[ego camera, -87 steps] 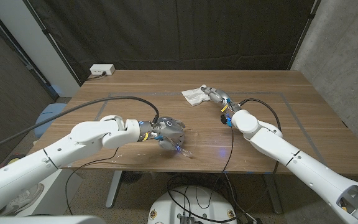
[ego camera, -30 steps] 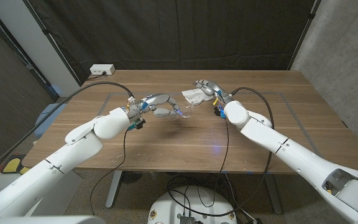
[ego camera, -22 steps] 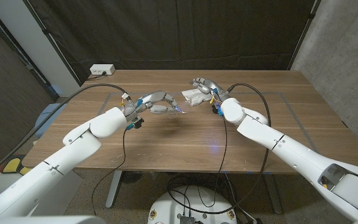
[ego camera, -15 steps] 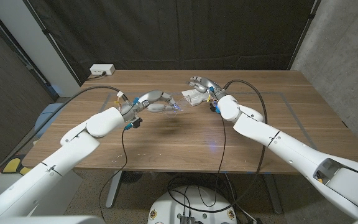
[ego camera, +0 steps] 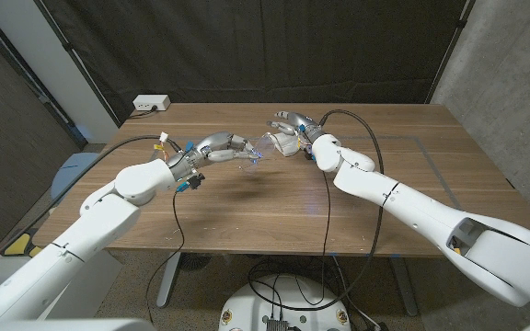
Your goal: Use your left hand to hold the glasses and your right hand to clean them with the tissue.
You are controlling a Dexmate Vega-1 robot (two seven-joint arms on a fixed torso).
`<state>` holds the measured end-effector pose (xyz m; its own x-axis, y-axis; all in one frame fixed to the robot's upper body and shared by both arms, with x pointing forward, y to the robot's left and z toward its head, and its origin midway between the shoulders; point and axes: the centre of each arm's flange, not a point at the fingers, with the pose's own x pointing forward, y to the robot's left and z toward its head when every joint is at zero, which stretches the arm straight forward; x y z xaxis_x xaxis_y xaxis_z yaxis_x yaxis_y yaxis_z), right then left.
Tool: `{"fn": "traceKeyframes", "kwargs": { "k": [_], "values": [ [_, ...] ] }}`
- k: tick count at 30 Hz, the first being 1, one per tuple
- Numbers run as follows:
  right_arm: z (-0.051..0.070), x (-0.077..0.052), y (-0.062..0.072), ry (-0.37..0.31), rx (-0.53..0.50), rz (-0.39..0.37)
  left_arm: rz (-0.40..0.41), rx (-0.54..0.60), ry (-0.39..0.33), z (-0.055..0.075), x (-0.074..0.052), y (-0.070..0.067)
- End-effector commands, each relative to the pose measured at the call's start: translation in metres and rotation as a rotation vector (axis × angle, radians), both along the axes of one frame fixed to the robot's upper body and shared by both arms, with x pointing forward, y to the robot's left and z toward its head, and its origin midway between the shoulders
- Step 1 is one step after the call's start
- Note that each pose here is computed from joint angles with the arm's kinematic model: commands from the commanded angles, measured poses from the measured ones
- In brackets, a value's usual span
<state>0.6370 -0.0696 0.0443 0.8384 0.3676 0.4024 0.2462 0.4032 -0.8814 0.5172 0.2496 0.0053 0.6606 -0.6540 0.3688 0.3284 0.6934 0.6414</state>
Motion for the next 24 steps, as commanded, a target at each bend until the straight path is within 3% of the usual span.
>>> {"fn": "traceKeyframes", "kwargs": {
  "k": [1,11,24],
  "values": [
    [0.007,0.01,0.018,-0.054,-0.119,-0.105,-0.133,-0.136,0.143,-0.002,-0.003,0.016],
    [0.005,0.028,0.018,-0.035,-0.194,-0.244,-0.238,-0.17,0.188,-0.002,-0.007,0.022],
    [-0.006,0.047,0.007,0.045,-0.246,-0.375,-0.258,-0.178,0.212,-0.004,-0.006,0.025]
  ]
}}
